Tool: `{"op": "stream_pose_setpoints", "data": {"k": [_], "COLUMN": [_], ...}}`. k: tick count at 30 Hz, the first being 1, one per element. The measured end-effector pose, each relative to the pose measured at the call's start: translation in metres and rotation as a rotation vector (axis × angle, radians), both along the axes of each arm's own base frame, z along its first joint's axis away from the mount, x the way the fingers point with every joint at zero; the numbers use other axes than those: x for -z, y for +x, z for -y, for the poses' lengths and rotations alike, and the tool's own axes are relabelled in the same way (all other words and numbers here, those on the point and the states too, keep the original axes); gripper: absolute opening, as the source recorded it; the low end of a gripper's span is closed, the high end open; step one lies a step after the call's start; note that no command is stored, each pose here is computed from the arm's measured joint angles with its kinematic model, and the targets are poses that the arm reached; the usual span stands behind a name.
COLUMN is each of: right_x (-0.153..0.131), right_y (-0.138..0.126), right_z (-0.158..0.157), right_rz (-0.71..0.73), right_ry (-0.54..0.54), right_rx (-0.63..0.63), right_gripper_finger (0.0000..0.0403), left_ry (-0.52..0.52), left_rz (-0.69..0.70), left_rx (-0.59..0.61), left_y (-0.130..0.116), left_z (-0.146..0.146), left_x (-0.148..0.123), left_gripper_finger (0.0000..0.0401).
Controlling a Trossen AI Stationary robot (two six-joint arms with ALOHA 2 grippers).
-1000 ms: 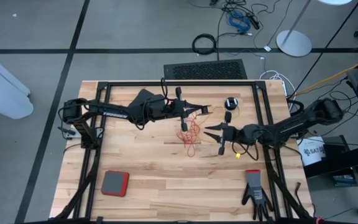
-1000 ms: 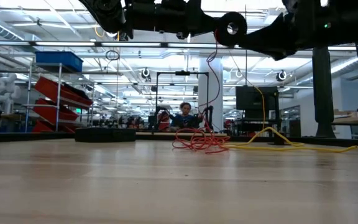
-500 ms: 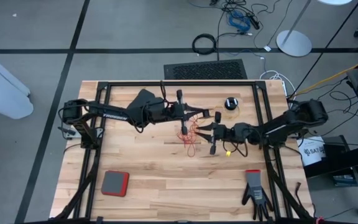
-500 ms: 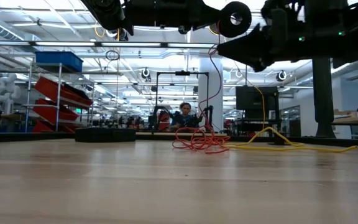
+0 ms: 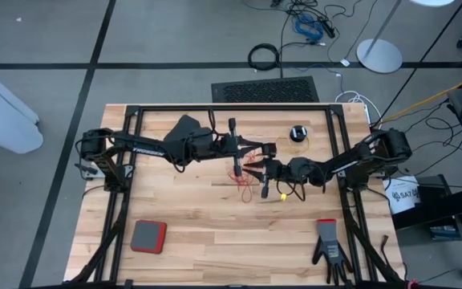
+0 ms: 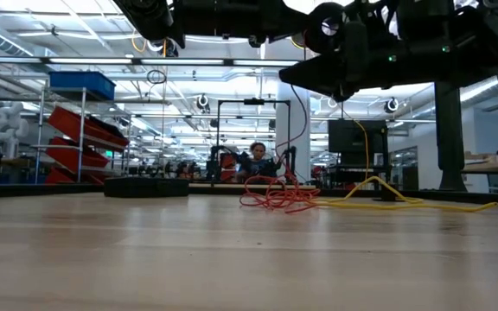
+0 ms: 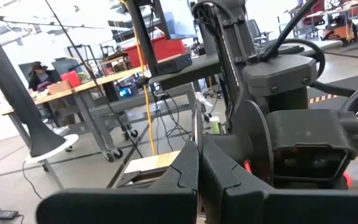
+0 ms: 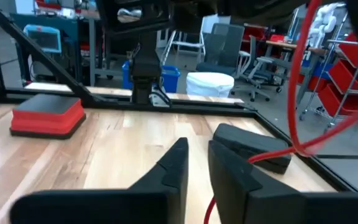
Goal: Coil cords
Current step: Coil the red wire on the spool
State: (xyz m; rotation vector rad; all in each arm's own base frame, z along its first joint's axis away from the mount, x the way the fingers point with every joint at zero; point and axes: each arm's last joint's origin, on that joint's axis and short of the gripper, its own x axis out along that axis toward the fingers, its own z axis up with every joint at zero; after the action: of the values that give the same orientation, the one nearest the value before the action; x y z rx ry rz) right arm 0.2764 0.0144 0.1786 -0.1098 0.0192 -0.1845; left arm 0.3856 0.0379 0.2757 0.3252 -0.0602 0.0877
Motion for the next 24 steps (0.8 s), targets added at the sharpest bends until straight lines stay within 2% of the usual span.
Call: {"op": "stream_pose_setpoints", "data": {"k": [4,8,18,24], "right_x": [0.008,0.014,-0.001,-0.013], "right_y": [-0.001,-0.002,-0.013,-0.021], "right_z": [-0.002,-0.005,-0.011,-0.011], "right_rz": [-0.083,-0.145,-0.178,-0.17], "right_ry": [0.001,0.012,-0.012,-0.012], "right_rx": [-0.01,-0.007,0.03,0.048], "right_gripper_finger": [0.0022,0.0018,0.0076,0.0081], "left_ry": [-0.002,-0.002,0.005,0.004], "left_rz": [-0.026,-0.039,-0.047,-0.051], "left_rx": [0.001,0.0,0.0,0.0], "left_y": [0.0,0.0,0.0,0.0], "left_z": [0.0,0.0,0.0,0.0], "left_x": [0.002,0.004,0.004,0.005], "left_gripper_finger": [0.0,0.0,0.0,0.0]}}
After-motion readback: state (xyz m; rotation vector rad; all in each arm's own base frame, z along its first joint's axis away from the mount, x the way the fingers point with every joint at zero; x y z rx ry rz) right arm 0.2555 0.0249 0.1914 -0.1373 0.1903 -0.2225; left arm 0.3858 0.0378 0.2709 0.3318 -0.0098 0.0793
